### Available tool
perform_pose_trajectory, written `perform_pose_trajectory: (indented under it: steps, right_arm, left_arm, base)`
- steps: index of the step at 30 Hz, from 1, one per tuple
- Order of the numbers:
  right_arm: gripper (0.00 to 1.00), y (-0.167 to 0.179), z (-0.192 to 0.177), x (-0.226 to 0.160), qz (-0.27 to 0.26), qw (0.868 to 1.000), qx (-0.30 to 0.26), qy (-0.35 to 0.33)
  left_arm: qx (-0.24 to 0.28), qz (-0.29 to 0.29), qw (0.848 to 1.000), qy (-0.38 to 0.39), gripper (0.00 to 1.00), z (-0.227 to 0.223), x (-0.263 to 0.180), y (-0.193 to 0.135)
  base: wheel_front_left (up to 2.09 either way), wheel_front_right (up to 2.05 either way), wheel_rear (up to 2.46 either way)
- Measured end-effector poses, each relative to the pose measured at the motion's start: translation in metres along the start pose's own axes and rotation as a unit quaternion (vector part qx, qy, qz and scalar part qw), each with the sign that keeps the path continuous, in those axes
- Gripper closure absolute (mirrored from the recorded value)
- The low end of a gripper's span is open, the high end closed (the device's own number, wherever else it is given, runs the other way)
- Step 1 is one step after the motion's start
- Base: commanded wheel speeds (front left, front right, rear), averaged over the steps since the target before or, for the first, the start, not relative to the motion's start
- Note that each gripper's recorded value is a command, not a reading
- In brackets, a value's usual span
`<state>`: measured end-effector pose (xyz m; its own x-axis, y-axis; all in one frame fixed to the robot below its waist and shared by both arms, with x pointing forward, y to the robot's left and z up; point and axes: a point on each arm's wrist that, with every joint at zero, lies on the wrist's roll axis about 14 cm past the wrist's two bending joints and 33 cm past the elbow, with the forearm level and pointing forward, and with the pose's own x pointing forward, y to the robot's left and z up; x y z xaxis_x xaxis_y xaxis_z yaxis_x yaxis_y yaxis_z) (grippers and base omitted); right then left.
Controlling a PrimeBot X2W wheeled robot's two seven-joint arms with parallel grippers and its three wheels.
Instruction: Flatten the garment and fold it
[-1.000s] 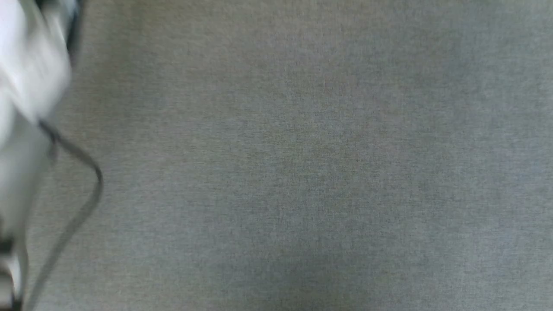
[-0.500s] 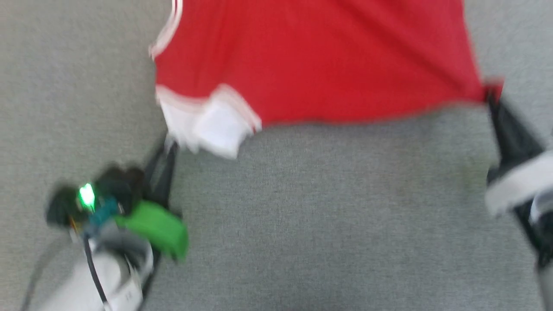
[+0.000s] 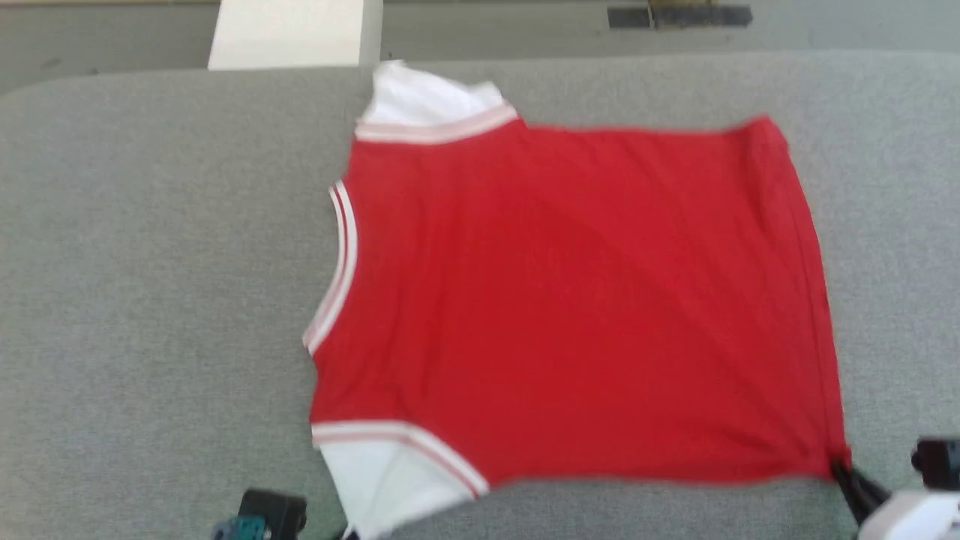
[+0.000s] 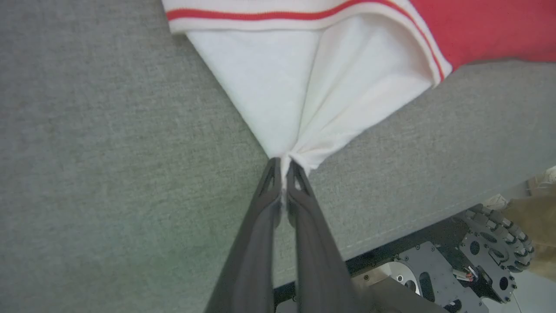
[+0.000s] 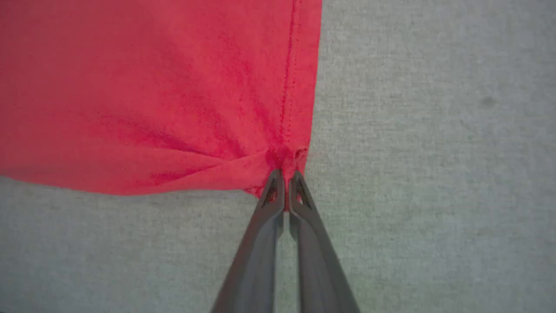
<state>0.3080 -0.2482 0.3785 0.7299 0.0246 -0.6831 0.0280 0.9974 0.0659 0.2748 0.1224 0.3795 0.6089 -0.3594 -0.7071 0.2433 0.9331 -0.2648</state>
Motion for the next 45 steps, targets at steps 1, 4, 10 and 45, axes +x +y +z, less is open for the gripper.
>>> perform_pose_trajectory:
  steps: [1, 4, 10, 45]
  right_arm:
    - [1.0, -0.001, -0.008, -0.005, -0.003, 1.0, 0.001, 0.011]
    - [1.0, 0.003, -0.032, -0.017, -0.001, 0.999, 0.015, 0.051]
    - [1.0, 0.002, -0.038, -0.036, -0.003, 0.997, 0.032, 0.065]
    - [0.46, 0.003, 0.085, 0.098, 0.026, 0.998, -0.064, -0.011]
  left_arm:
    - [-0.003, -0.001, 1.0, 0.01, 1.0, -0.006, -0.004, 0.0]
    - [-0.024, -0.008, 0.999, 0.034, 1.0, -0.022, -0.014, -0.003]
    - [-0.028, -0.004, 0.999, 0.023, 1.0, -0.022, -0.032, 0.001]
    - [0.102, -0.023, 0.984, -0.142, 0.78, 0.146, 0.113, 0.037]
  base:
    - [0.0, 0.0, 0.0]
    - [0.0, 0.0, 0.0]
    - [0.0, 0.0, 0.0]
    - [0.0, 0.0, 0.0]
